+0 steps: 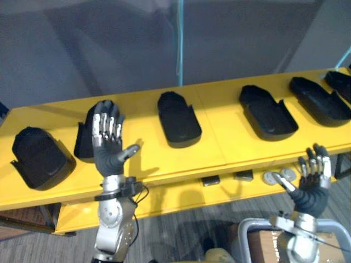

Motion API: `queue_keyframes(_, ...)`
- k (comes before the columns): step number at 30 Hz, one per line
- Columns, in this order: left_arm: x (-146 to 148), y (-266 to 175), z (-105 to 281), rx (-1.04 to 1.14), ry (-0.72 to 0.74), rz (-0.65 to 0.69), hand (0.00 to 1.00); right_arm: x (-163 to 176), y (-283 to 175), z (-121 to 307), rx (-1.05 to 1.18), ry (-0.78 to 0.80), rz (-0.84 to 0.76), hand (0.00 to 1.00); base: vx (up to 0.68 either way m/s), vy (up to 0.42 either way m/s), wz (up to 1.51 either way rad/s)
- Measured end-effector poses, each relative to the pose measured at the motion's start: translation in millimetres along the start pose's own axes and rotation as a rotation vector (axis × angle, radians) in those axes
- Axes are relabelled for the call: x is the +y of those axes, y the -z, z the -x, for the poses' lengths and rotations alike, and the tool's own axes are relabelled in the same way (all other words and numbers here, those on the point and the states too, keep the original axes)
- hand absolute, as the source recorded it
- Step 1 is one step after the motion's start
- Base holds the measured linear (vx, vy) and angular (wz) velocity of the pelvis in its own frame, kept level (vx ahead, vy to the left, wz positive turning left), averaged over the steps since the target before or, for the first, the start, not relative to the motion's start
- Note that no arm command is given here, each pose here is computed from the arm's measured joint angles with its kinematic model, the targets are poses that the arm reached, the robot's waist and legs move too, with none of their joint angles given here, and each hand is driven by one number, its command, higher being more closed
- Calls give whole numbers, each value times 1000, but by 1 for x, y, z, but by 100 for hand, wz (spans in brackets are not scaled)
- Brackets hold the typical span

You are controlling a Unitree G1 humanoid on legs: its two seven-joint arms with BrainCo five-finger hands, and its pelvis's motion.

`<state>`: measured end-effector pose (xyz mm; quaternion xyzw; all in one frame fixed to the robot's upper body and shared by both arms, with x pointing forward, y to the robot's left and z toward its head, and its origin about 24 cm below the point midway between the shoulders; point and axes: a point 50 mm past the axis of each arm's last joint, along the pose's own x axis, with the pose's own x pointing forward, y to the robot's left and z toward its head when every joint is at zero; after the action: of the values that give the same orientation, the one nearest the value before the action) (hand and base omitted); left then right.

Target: Walk over and take plastic housings, then place them on the shelf

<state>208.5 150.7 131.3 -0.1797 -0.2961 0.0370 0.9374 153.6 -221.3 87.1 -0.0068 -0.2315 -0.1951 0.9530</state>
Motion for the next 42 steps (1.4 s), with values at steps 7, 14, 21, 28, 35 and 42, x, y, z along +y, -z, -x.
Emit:
queue_keyframes(7, 7, 2, 11, 34, -16, -59, 0, 13, 4, 1, 17, -64, -46, 0, -19, 11, -25)
queue_keyframes(14, 21, -1, 18, 33, -59, -135, 0, 18, 6, 3, 26, -82, -63, 0, -41, 2, -12)
queue_keyframes(21, 22, -3, 19, 22, -50, -131, 0, 16, 10, 6, 36, -78, -55, 0, -40, 2, -9)
queue_keyframes(28, 7, 5, 22, 57, 9, -82, 0, 15, 11, 3, 31, -107, -30, 0, 1, -13, -2)
queue_keyframes(35, 18, 23, 27, 148, -29, -130, 0, 12, 16, 1, 32, -143, 2, 0, 31, -77, 0)
queue_keyframes(42, 28, 43, 36, 233, -56, -154, 0, -6, 8, -10, -55, -112, 19, 0, 70, 9, -18)
